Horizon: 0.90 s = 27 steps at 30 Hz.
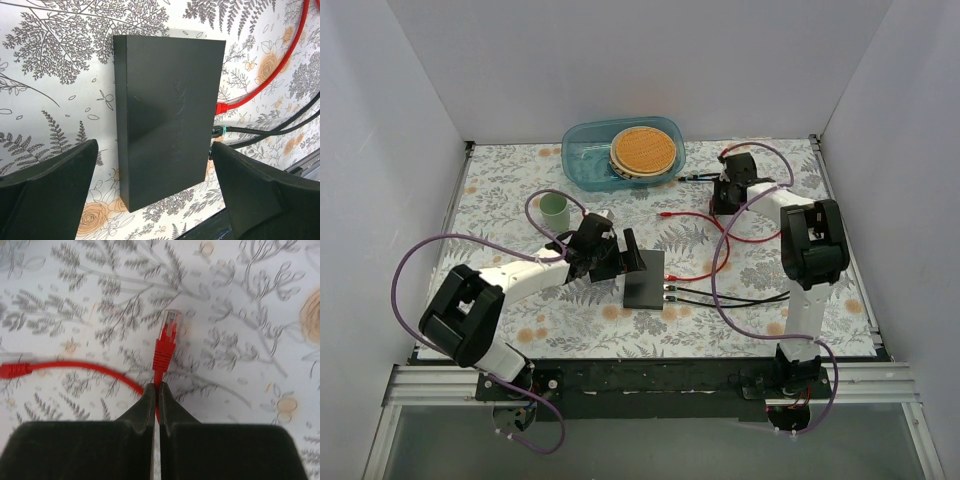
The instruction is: Insert the plug into the switch port
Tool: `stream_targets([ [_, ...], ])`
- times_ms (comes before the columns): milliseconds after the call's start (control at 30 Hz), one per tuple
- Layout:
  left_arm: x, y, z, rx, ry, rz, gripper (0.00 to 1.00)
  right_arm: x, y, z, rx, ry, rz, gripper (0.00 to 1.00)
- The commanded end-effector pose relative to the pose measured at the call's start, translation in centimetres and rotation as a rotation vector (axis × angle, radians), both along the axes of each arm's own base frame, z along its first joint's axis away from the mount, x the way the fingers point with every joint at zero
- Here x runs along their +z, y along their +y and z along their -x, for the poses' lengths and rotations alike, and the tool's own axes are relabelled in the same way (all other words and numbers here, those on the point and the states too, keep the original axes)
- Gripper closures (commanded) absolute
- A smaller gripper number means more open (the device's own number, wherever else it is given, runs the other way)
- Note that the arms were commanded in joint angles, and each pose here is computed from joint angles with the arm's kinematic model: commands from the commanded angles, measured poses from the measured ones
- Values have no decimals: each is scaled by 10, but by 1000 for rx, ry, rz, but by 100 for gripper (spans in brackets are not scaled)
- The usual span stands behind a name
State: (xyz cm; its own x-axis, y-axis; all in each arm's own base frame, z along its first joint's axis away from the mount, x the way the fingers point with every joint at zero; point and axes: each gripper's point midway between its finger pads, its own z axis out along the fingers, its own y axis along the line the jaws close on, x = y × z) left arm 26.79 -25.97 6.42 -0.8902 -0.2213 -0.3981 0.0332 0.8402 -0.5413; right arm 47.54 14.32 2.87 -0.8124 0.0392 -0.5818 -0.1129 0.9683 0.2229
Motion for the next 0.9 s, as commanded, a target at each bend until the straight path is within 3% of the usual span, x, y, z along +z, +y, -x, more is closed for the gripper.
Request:
stream_targets([
  [0,35,-1,-11,-6,-127,30,2,52,21,26,117,-71,-51,99],
  [333,96,-18,-16,-69,-308,191,2,89,47,101,311,-145,-148,99],
  [600,109,-40,-20,-82,-273,298,2,117,83,162,537,-240,-296,99],
  [867,119,-64,-27,-133,-262,394,17,132,95,196,645,-284,-366,99],
])
